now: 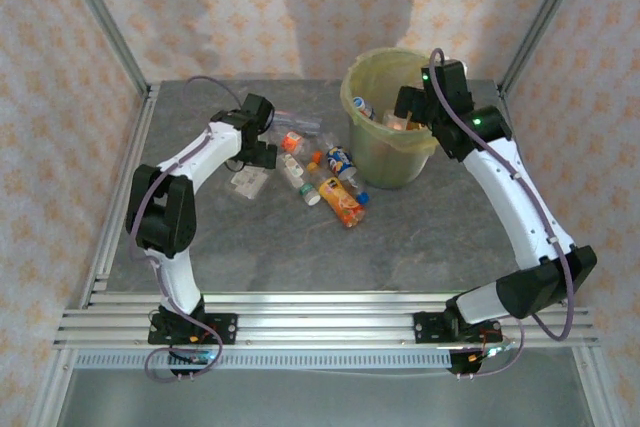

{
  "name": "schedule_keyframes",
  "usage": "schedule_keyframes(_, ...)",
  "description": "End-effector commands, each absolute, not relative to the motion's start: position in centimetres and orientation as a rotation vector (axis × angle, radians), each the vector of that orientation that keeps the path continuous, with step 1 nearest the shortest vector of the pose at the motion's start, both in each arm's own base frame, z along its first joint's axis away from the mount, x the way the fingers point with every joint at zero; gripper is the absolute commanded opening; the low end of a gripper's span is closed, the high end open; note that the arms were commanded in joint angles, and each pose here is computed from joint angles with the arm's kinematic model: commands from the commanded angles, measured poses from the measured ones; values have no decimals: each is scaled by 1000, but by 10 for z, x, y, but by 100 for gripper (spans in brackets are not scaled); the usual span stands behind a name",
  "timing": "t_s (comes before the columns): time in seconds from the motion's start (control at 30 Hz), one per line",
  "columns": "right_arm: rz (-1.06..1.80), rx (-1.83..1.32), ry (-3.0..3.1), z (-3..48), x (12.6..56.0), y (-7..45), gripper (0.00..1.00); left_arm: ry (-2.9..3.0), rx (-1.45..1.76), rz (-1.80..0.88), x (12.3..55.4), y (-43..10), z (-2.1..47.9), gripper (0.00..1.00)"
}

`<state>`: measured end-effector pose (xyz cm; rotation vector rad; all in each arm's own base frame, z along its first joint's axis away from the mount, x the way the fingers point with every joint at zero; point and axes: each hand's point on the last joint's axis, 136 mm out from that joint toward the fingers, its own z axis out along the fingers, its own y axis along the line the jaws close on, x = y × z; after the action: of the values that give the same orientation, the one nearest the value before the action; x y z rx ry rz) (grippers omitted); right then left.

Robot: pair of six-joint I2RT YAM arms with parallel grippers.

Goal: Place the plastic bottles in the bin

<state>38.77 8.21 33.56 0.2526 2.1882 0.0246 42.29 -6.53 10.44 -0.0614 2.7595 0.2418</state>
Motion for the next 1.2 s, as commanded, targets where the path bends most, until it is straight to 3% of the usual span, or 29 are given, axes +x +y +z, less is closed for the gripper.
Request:
schedule_keyframes(0.0,50,270,2181,335,386,83,99,2718,-227,143,439,-59,114,100)
schedule_keyframes(0.3,112,272,2179,335,384,90,99,2491,-825,-204,476,-51,115,100)
schedule_keyframes(0.6,138,276,2172,334,378,90,99,2321,-1334,-91,473,-23,73,100)
schedule_keyframes(1.17,245,229,2242,308,386,114,99,2187,-1490,-93,497,-12,64,100)
